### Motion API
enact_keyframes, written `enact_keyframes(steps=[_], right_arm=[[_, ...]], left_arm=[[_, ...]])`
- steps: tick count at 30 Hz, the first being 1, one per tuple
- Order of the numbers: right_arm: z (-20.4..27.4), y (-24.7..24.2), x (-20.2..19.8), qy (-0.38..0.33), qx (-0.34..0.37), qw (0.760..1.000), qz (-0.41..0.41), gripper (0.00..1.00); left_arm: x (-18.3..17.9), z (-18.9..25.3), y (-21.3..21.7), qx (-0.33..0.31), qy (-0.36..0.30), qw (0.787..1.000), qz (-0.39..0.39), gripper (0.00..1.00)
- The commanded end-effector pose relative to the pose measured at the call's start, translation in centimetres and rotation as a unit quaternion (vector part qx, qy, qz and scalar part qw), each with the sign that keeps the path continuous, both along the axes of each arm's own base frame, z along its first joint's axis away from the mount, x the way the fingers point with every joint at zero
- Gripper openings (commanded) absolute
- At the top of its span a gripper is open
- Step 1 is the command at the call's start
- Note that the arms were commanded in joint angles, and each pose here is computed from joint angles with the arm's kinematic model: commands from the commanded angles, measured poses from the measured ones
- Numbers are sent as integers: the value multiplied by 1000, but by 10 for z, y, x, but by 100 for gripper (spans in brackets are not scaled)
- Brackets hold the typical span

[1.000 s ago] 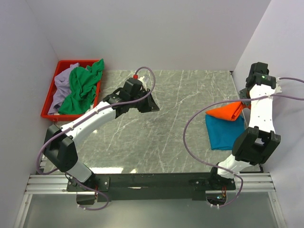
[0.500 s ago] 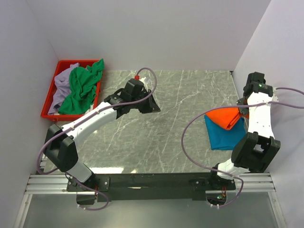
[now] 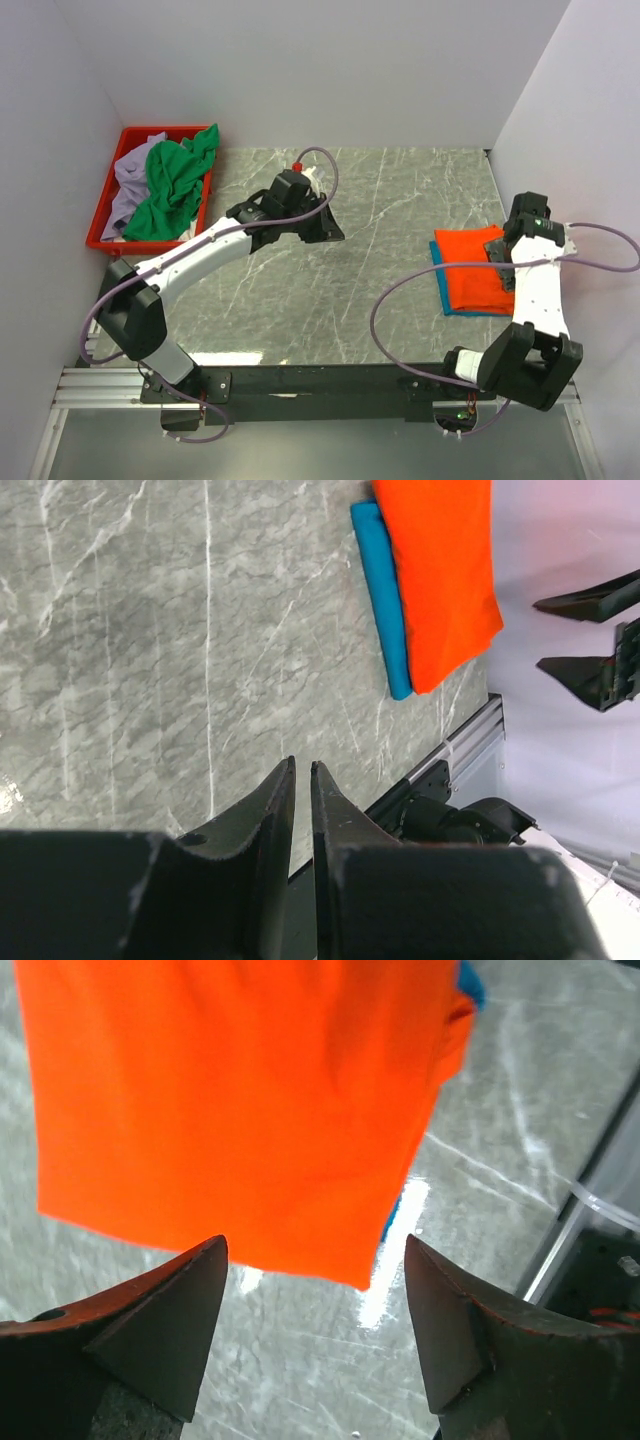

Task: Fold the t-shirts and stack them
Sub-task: Neatly place the folded tshirt to the corner, then reset both grippers

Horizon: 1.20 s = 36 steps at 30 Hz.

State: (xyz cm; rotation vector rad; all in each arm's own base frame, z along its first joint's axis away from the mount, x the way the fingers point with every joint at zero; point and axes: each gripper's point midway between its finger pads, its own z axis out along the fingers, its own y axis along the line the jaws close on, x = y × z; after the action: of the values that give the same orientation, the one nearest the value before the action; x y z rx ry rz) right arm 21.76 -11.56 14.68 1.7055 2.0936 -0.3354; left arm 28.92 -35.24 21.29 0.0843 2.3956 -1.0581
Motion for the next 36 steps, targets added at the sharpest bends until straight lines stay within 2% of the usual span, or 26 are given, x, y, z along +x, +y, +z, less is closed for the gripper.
enact_keyframes(steps=[1, 8, 11, 15, 16, 20, 27, 36], right_arm=[[13, 9, 21, -62, -10, 996, 58, 78], [12, 61, 51, -81, -29, 980, 178, 80], [7, 99, 56, -102, -24, 962, 252, 81], [18, 151, 51, -172, -11, 923, 344, 84], [23, 168, 50, -193, -7, 906, 376, 85], [39, 197, 34, -235, 0, 870, 434, 86], [64, 207, 6, -304, 11, 829, 470, 88], [58, 199, -18, -321, 7, 816, 481, 89]], left_arm=[[-2, 16, -5, -26, -19, 999, -4, 18], [-9, 20, 14, -23, -34, 999, 19, 19], [-16, 21, 29, -21, -48, 998, 38, 20], [-28, 20, 57, -18, -64, 995, 73, 22], [-32, 19, 62, -18, -65, 995, 80, 22], [-51, 11, 94, -9, -75, 991, 107, 23], [-73, 1, 132, -3, -88, 986, 143, 25], [-98, -20, 162, -14, -84, 981, 173, 25]])
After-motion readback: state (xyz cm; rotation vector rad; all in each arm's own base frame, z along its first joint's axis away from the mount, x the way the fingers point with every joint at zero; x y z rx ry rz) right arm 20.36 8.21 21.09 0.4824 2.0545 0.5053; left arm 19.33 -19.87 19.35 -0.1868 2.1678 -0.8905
